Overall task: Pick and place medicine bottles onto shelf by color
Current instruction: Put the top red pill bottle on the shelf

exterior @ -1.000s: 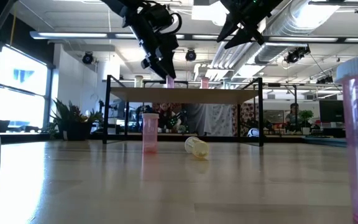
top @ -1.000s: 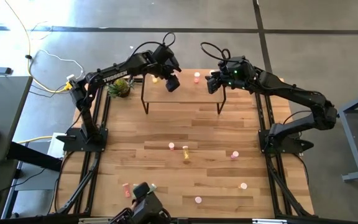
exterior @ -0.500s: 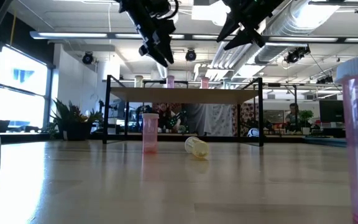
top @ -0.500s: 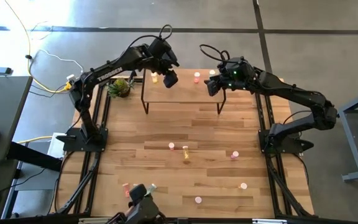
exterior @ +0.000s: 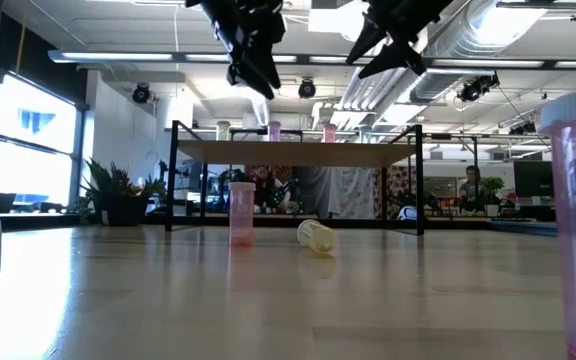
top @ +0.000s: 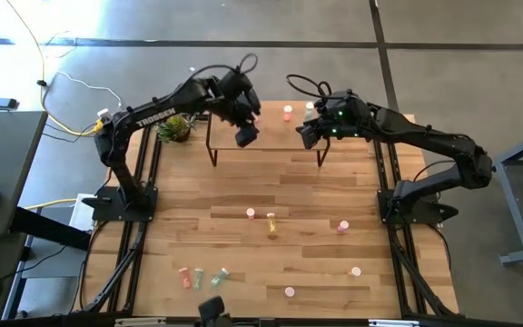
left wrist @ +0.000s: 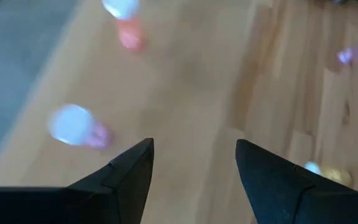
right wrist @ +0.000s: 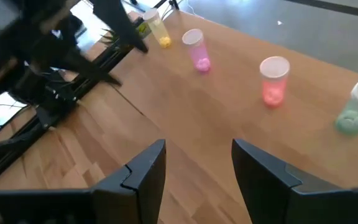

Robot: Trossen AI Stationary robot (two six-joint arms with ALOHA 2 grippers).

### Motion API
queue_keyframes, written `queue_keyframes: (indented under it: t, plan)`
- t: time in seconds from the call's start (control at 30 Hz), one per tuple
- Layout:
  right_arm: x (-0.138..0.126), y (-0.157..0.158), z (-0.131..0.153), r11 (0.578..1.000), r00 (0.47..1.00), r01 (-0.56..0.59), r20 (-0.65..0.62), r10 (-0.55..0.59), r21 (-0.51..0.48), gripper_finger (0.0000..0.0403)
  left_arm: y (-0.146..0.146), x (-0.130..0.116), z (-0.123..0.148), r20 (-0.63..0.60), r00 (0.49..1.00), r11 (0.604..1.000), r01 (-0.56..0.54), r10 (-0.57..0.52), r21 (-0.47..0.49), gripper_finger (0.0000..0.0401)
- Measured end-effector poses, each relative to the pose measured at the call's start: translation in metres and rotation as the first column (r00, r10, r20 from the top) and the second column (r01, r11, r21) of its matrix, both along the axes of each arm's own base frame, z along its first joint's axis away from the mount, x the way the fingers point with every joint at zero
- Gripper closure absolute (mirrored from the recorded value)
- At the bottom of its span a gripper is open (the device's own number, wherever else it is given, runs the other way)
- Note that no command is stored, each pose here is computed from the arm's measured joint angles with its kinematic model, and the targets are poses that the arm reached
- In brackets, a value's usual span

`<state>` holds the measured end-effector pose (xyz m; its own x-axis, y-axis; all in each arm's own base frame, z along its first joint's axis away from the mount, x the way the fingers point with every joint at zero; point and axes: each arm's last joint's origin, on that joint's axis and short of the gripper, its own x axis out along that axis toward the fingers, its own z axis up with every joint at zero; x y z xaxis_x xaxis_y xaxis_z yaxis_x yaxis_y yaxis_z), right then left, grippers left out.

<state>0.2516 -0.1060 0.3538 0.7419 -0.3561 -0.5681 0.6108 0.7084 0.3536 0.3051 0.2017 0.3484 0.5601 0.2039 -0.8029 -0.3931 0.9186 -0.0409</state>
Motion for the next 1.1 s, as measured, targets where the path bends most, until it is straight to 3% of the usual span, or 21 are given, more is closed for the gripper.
queue_keyframes:
  t: [0.23,0.6,0.97,1.1]
  plan:
    - [0.003,0.012,-0.002,0.999,0.999,-0.045,-0.025,0.045,0.01,0.0228,-0.034,-0.002,-0.017,0.025,0.999,0.999,0.043,-0.042,-0.017,0.0185]
    - [0.012,0.04,-0.001,0.99,0.991,-0.137,-0.007,0.137,0.028,0.0228,-0.087,-0.038,-0.022,0.16,0.986,0.998,0.051,-0.045,-0.031,0.0185]
    - [0.029,0.064,0.014,0.98,0.96,-0.2,0.197,0.198,-0.012,0.0228,-0.133,-0.078,-0.036,0.298,0.954,0.995,0.069,-0.043,-0.077,0.0185]
    - [0.037,0.07,0.02,0.968,0.933,-0.236,0.257,0.251,-0.09,0.0228,-0.146,-0.091,-0.04,0.36,0.932,0.993,0.086,-0.051,-0.084,0.0185]
